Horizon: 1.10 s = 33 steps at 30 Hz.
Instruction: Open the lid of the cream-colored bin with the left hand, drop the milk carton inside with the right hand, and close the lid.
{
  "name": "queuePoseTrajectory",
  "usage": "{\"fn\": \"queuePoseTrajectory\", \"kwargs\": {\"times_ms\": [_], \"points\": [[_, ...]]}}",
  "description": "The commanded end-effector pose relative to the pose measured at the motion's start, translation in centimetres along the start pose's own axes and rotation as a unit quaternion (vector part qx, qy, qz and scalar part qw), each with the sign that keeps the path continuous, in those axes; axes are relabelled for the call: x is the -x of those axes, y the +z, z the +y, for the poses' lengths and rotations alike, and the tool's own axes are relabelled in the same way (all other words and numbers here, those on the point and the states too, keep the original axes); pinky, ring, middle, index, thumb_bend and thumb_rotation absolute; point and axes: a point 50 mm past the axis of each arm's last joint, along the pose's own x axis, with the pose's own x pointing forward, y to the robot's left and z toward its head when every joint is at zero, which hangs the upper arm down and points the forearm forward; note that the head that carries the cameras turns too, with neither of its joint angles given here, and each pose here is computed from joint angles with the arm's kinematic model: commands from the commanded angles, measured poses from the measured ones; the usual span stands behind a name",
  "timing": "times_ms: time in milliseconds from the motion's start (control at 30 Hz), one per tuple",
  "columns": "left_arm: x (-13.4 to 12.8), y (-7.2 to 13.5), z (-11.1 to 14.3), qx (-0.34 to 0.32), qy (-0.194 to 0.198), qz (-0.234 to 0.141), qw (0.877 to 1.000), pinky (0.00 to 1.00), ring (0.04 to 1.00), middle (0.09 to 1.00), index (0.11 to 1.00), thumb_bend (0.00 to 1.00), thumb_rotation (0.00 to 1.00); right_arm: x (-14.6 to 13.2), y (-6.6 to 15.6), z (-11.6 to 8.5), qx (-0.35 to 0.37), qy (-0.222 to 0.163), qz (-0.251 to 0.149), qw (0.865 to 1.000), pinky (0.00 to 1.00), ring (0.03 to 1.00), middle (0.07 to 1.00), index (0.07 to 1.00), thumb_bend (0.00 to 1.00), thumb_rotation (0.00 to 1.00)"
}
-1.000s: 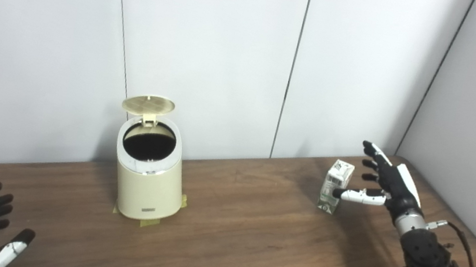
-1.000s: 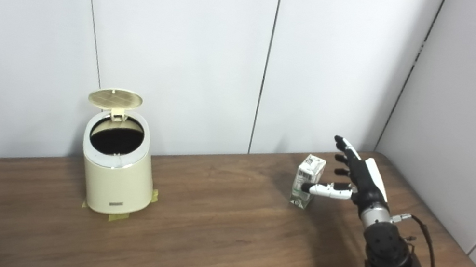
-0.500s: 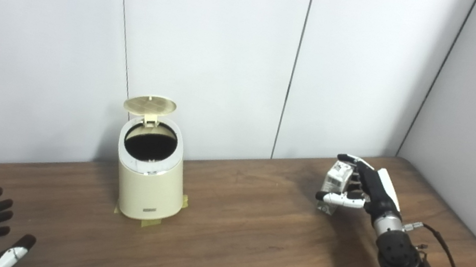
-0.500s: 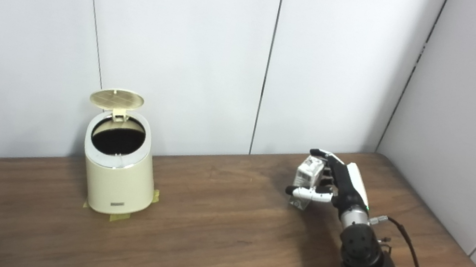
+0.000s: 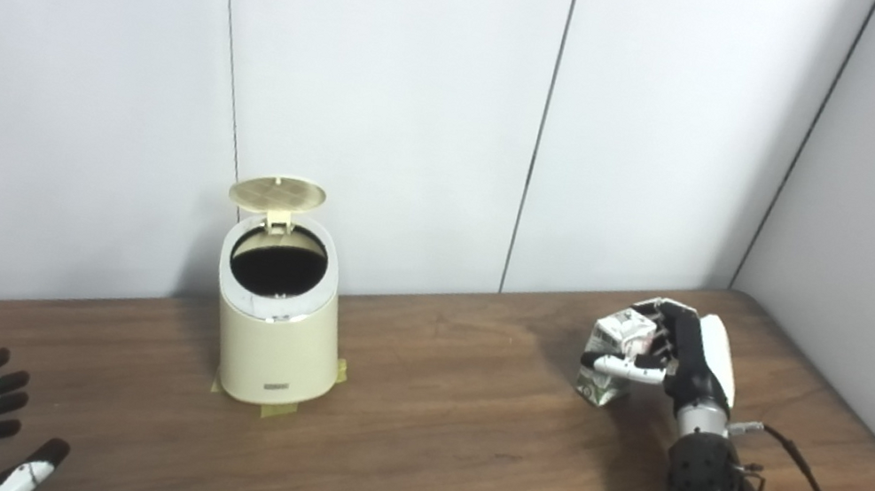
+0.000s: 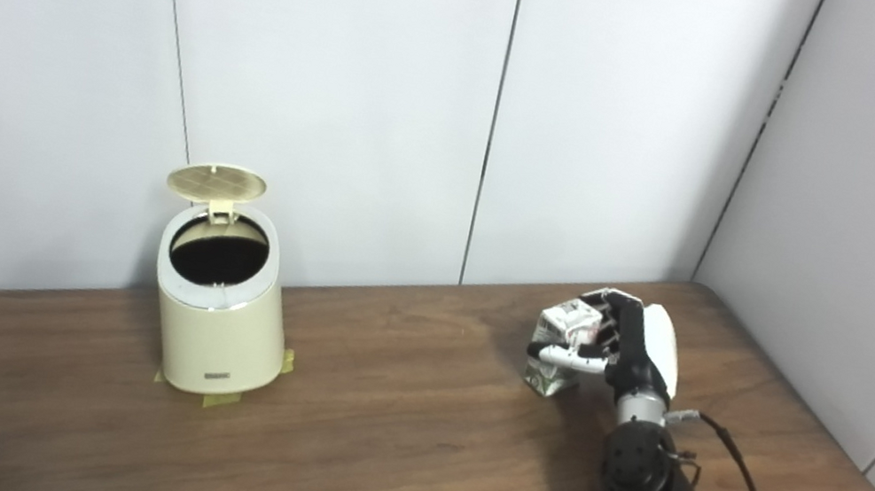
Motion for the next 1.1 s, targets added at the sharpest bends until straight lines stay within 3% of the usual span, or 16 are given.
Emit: {"fn": "queuePoseTrajectory", "kwargs": {"times_ms": [0, 400, 567, 733, 867, 933, 1067], "points": [[-0.8, 1.3, 0.7, -0.009, 0.006, -0.031, 0.999, 0.79, 0.831, 0.856, 0.928, 0.62, 0.19, -2.2, 2.8, -1.7, -0.008, -0.045, -0.066, 0.997, 0.15, 0.218, 0.302, 0.474, 0.52, 0.12], [-0.9, 1.5, 0.5, -0.009, 0.001, -0.034, 0.999, 0.74, 0.813, 0.852, 0.922, 0.59, 0.11, -1.5, 3.1, -0.9, -0.004, -0.044, -0.071, 0.996, 0.16, 0.222, 0.31, 0.476, 0.52, 0.12], [-0.9, 1.7, 0.4, -0.008, 0.001, -0.034, 0.999, 0.73, 0.808, 0.849, 0.918, 0.59, 0.09, -1.5, 4.8, -0.9, -0.011, -0.021, -0.103, 0.994, 0.19, 0.256, 0.347, 0.478, 0.52, 0.12], [-0.8, 1.7, 0.1, -0.012, -0.001, -0.034, 0.999, 0.73, 0.805, 0.845, 0.911, 0.59, 0.09, -1.6, 9.2, -1.0, -0.017, 0.006, -0.158, 0.987, 0.21, 0.27, 0.35, 0.477, 0.52, 0.13], [-0.9, 1.6, -0.3, -0.006, -0.002, -0.038, 0.999, 0.71, 0.812, 0.858, 0.921, 0.58, 0.01, -1.4, 13.3, -0.6, 0.001, 0.039, -0.219, 0.975, 0.22, 0.281, 0.351, 0.477, 0.52, 0.12], [-0.8, 1.6, -0.6, -0.001, -0.003, -0.039, 0.999, 0.7, 0.811, 0.861, 0.923, 0.59, 0.0, -1.4, 15.0, -0.3, 0.007, 0.049, -0.24, 0.97, 0.25, 0.302, 0.404, 0.5, 0.53, 0.03], [-0.6, 1.5, -1.3, 0.0, -0.004, -0.031, 1.0, 0.71, 0.818, 0.866, 0.922, 0.6, 0.0, -1.5, 18.3, 0.7, 0.0, 0.067, -0.278, 0.958, 0.27, 0.317, 0.435, 0.496, 0.53, 0.0]]}}
